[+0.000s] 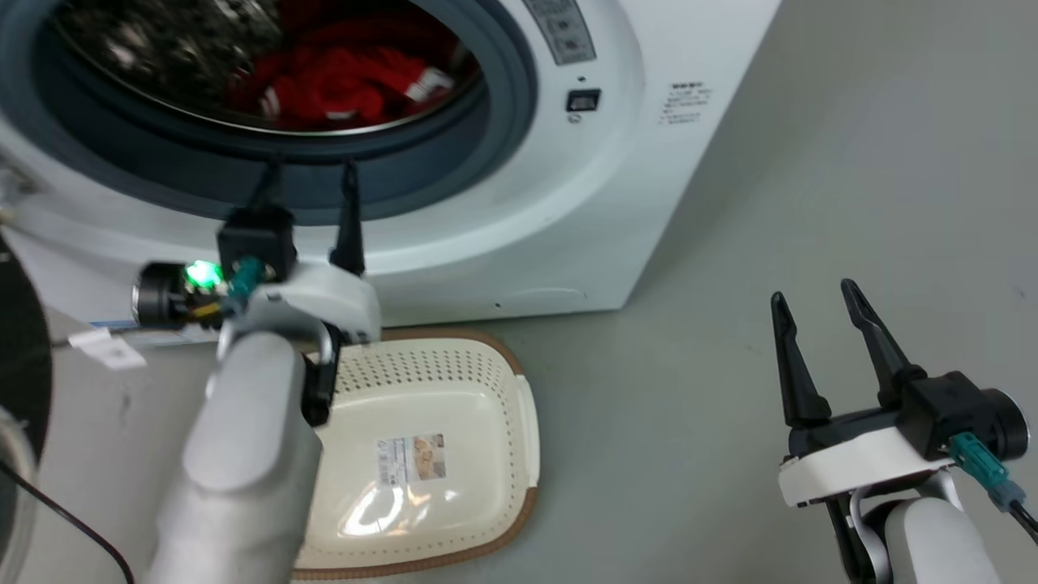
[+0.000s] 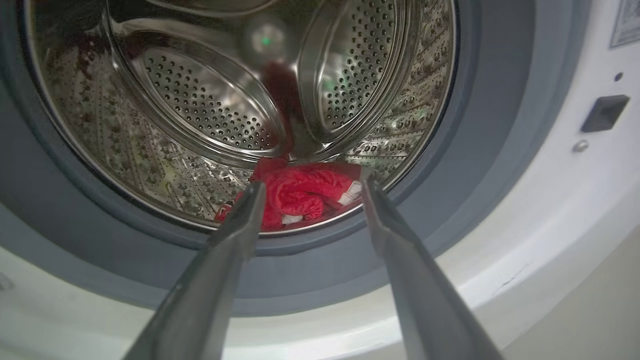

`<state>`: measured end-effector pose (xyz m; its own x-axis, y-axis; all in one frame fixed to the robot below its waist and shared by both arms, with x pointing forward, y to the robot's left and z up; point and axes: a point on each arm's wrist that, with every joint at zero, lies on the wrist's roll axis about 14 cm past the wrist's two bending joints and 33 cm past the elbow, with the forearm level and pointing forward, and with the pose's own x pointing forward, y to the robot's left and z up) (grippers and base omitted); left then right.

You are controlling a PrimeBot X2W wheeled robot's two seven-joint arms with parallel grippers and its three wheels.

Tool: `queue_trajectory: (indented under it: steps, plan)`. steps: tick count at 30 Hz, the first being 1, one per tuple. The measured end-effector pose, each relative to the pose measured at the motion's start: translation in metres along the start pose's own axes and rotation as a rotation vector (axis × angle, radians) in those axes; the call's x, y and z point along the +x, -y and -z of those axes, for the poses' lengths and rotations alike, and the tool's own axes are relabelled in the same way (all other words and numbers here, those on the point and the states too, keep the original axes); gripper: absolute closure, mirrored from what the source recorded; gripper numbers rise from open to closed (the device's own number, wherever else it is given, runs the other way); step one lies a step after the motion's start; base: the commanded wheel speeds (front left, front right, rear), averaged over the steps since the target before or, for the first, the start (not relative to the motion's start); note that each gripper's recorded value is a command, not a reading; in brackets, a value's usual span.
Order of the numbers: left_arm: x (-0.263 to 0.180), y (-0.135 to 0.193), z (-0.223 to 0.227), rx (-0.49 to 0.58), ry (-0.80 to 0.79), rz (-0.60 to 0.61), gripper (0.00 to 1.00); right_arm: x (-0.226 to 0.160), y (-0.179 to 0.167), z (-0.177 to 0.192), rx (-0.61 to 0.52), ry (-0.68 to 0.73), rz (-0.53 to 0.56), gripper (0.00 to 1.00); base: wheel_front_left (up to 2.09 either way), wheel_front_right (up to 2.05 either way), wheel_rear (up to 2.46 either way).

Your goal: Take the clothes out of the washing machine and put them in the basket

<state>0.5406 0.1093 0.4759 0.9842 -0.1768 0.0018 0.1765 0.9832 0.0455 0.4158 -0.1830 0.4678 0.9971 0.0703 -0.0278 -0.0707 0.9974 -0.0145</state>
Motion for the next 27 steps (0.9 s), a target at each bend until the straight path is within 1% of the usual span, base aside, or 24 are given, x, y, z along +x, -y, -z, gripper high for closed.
queue_trajectory:
  steps: [8,13,17,20,27]
  plan:
    - [0.064,-0.015,0.027,0.049,-0.079,0.007,0.00,0.005,0.012,0.026,0.025,-0.064,0.034,0.00,0.00,0.00,0.00]
    - [0.102,-0.021,0.039,0.060,-0.145,0.007,0.00,0.009,0.017,0.041,0.036,-0.102,0.047,0.00,0.00,0.00,0.00]
    - [0.122,-0.025,0.063,0.082,-0.261,0.021,0.00,0.011,0.021,0.047,0.049,-0.117,0.056,0.00,0.00,0.00,0.00]
    - [0.136,-0.029,0.079,0.082,-0.340,0.019,0.00,0.007,0.022,0.059,0.056,-0.153,0.061,0.00,0.00,0.00,0.00]
    - [0.162,-0.025,0.110,0.084,-0.528,0.039,0.00,0.002,0.030,0.076,0.073,-0.207,0.091,0.00,0.00,0.00,0.00]
